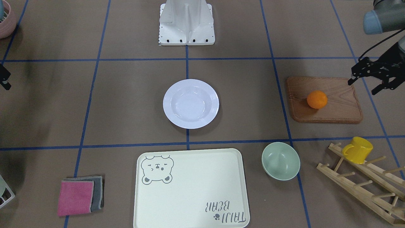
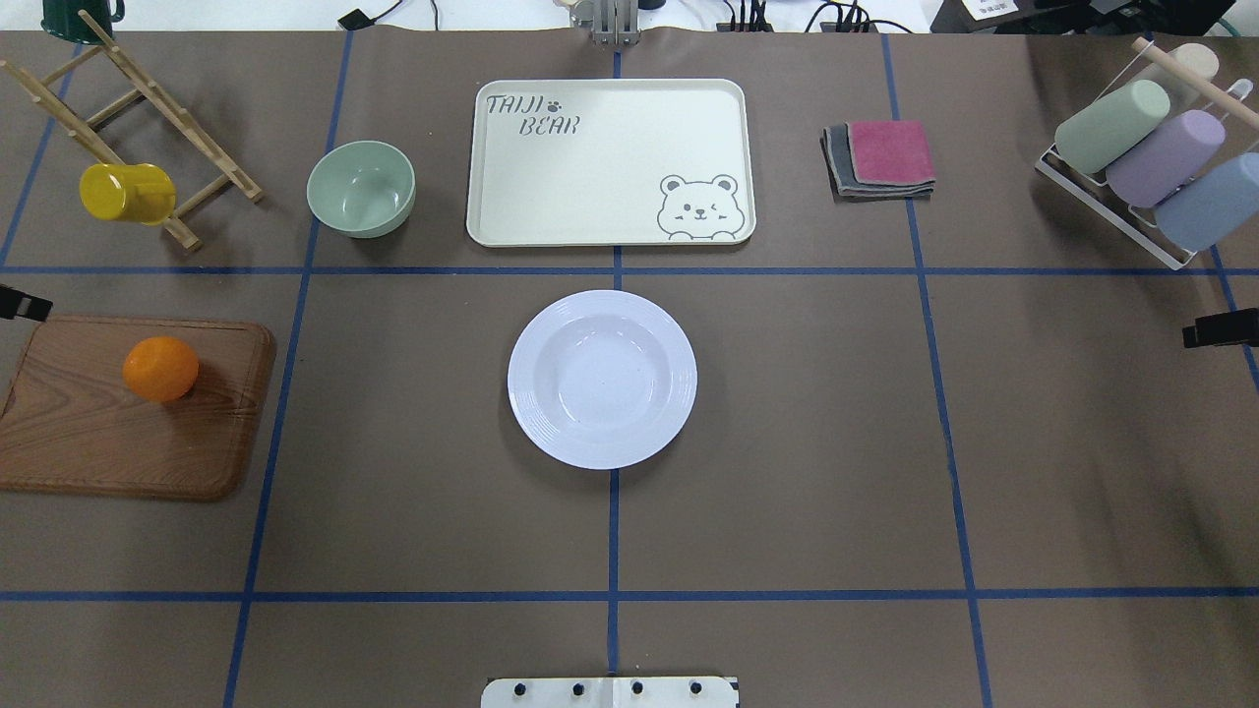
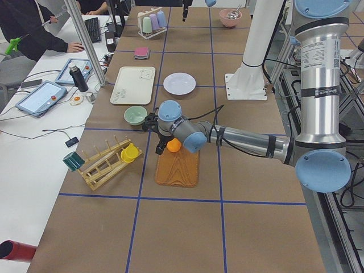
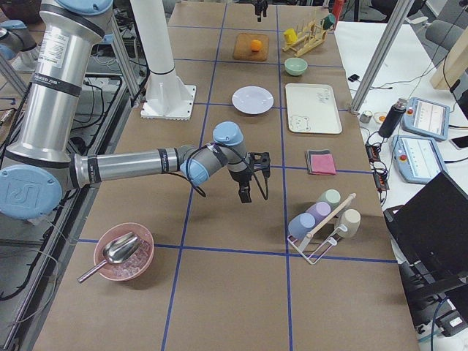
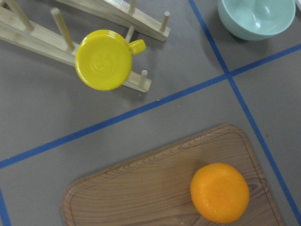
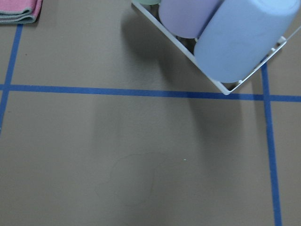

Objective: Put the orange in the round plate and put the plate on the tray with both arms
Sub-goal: 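Reach the left gripper down to the orange on the wooden board and grasp it, then carry the orange onto the plate with the left gripper while the right arm advances, then open the left gripper and withdraw it while the right arm approaches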

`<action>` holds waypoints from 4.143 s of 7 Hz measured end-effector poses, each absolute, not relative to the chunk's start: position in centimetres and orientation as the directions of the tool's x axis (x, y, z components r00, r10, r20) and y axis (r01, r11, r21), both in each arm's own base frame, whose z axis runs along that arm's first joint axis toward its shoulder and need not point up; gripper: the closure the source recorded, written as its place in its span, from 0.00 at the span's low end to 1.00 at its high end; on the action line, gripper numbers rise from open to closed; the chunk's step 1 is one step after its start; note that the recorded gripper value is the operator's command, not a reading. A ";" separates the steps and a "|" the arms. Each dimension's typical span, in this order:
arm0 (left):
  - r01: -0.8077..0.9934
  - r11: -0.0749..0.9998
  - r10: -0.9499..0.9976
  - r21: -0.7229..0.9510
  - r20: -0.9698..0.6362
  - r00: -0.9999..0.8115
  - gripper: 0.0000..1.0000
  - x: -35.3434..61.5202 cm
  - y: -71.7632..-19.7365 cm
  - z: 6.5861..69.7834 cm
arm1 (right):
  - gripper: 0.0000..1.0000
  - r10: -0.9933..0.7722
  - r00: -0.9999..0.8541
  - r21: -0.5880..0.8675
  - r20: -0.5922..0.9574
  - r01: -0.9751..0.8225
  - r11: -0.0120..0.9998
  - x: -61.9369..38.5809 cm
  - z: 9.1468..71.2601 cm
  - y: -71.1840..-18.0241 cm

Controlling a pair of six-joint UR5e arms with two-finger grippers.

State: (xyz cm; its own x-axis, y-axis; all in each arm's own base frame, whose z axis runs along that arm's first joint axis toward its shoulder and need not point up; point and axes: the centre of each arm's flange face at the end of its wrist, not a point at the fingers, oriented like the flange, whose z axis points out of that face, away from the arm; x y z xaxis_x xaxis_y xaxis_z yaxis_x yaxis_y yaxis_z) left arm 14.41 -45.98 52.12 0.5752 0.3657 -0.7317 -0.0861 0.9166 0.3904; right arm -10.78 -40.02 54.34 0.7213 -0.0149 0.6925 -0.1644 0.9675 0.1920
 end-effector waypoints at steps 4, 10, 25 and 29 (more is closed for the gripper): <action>-0.108 0.913 0.378 0.393 -0.720 0.582 0.01 25.4 -44.5 54.4 | 0.00 -0.011 0.723 0.191 0.691 -0.168 0.967 -11.1 54.2 -40.0; -0.111 0.906 0.402 0.409 -0.749 0.526 1.00 29.0 -45.4 47.6 | 0.00 -0.039 0.703 0.217 0.710 -0.165 0.962 -11.6 52.9 -40.7; 0.005 0.974 0.166 0.228 -0.723 0.671 0.02 50.3 -50.2 16.0 | 0.00 0.204 0.422 -0.035 0.883 -0.375 0.926 -24.6 39.3 -45.5; -0.231 0.905 0.407 0.357 -0.573 0.711 0.02 19.9 -58.5 31.3 | 0.00 0.489 0.136 -0.346 0.862 -0.547 0.762 -31.1 32.0 -40.3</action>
